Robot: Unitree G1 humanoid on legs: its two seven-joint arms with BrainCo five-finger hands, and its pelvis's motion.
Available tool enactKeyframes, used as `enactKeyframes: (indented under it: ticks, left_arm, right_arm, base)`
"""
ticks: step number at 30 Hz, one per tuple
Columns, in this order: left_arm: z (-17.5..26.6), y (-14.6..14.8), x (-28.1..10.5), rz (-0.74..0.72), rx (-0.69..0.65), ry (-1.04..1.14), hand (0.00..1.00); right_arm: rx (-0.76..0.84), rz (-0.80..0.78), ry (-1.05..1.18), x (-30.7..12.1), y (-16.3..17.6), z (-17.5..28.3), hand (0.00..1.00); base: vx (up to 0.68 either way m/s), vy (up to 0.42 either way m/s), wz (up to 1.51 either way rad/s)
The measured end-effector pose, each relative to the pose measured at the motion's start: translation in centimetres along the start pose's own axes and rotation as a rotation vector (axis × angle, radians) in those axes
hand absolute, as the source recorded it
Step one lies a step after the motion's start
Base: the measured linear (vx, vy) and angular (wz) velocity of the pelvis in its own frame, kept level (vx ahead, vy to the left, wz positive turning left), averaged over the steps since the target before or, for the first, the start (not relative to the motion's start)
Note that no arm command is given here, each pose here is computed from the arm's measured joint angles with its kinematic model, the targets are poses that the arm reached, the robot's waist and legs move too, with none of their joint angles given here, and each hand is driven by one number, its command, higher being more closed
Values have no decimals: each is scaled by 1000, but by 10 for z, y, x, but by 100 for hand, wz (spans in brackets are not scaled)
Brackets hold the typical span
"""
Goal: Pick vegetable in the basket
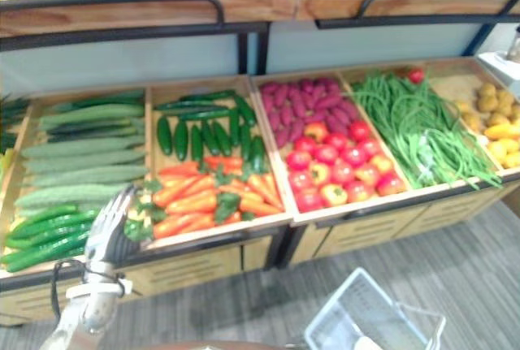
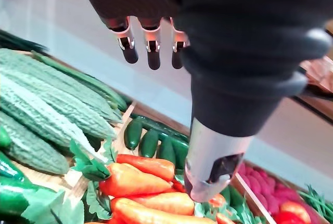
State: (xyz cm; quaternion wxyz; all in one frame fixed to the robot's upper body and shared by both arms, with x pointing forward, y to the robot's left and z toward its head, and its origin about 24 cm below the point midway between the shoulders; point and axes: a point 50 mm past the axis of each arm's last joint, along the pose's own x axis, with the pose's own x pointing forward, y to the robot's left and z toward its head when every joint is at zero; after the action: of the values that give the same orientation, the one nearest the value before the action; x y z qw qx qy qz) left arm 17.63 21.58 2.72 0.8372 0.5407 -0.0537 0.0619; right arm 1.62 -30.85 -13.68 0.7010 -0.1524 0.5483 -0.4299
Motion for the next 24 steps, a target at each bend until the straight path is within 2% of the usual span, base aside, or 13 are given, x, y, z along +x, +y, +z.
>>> enactKeyframes:
  ticks: [4,11,18,24]
  left_arm:
    - [4,-5,-1,-94,41,-84,0]
    - [-8,-38,7,-329,116,-153,0]
    - [-34,-59,9,-455,189,-78,0]
    - [-52,-64,14,-487,268,-24,0]
  right_arm:
    - [-26,8,-23,2,-3,3,100]
    - [-75,45,-71,4,-3,12,100]
    - [-105,41,-133,7,-4,31,100]
    - [-101,26,-155,10,-8,42,100]
  base:
    - [-57,-27,-3]
    - [-6,-15,-12]
    - [52,5,-18]
    - [22,2,-9]
